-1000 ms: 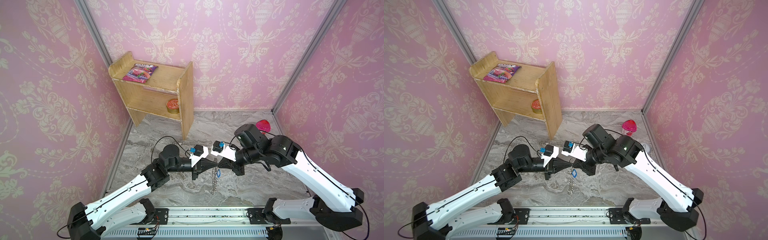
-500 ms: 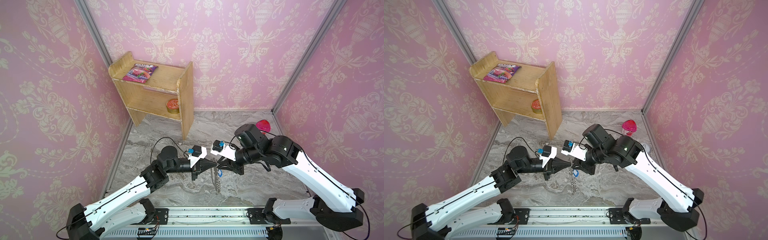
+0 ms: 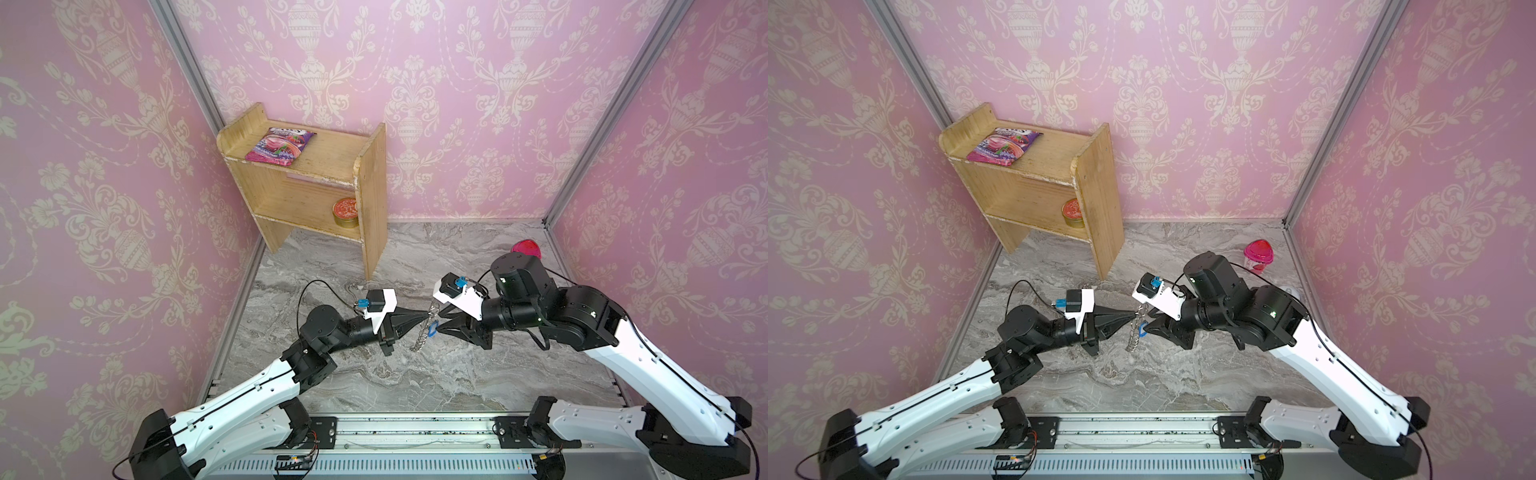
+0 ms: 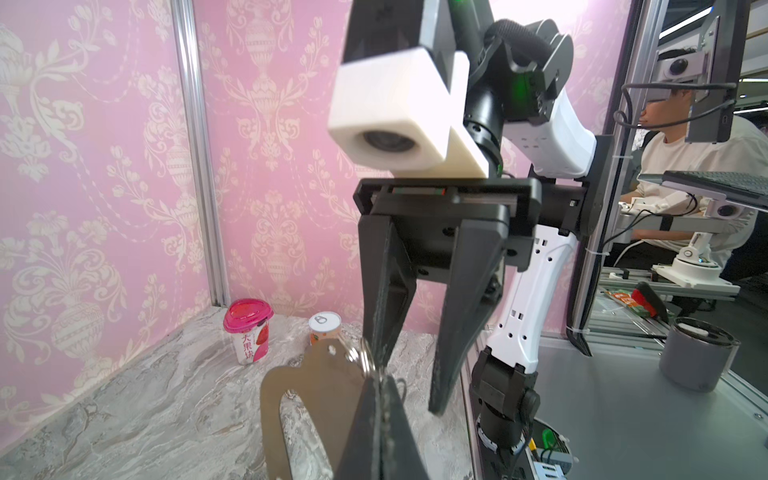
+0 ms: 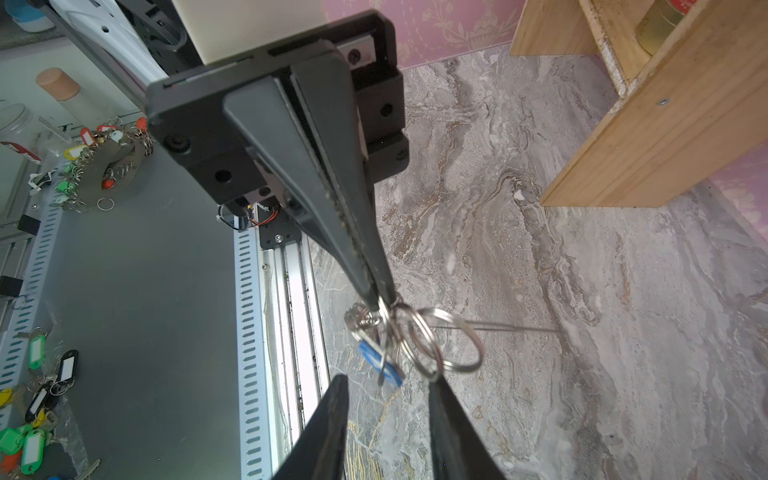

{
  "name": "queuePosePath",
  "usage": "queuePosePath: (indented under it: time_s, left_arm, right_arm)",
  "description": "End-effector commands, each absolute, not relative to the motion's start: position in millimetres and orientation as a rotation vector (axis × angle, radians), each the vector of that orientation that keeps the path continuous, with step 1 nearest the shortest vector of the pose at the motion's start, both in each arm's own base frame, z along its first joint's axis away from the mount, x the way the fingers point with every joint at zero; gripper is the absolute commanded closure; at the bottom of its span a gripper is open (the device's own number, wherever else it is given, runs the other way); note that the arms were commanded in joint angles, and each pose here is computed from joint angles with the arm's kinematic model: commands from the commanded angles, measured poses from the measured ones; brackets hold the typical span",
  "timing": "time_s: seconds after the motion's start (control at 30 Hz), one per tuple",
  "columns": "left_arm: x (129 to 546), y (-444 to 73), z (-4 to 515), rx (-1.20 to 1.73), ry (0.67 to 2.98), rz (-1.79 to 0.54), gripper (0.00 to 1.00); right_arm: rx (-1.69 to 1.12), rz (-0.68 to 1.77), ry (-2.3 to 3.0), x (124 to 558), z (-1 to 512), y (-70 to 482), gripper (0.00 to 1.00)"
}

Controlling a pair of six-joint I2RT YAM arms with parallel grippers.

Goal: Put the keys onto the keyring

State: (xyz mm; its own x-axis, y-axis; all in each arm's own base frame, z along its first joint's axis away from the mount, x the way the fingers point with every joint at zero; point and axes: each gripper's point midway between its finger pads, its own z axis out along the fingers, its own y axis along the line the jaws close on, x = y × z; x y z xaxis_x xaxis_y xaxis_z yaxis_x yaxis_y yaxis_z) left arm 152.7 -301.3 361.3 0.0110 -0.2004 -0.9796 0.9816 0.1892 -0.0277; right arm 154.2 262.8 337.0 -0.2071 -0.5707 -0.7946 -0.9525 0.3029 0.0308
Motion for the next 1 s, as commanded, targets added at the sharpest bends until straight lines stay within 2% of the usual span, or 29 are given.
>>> queuePosePath:
  time_s: [0.0, 0.17, 0.5, 0.7, 0.87, 0.97]
  left_arm:
    - [153, -298, 377, 0.861, 1.088, -1.17, 1.0]
    - [155, -300, 378, 0.859, 1.081, -1.173, 1.0]
    - [155, -300, 379, 0.857, 1.08, -1.175, 1.0]
    - [155, -299, 380, 0.854, 1.076, -1.176, 1.0]
    - [154, -298, 381, 0.849, 1.074, -1.172, 1.0]
    - [155, -298, 381, 0.842, 1.074, -1.169, 1.0]
  right_arm:
    - [-1.32, 0.745, 1.847, 155, 345, 267, 0.65]
    - [-1.303, 0.741, 1.826, 156, 347, 266, 0.67]
    - [-1.29, 0.737, 1.776, 157, 355, 266, 0.84]
    - [-1.309, 0.757, 1.772, 155, 353, 270, 0.88]
    - [-1.312, 0.764, 1.761, 154, 355, 270, 0.99]
    - [-1.321, 0.78, 1.755, 151, 355, 270, 1.0]
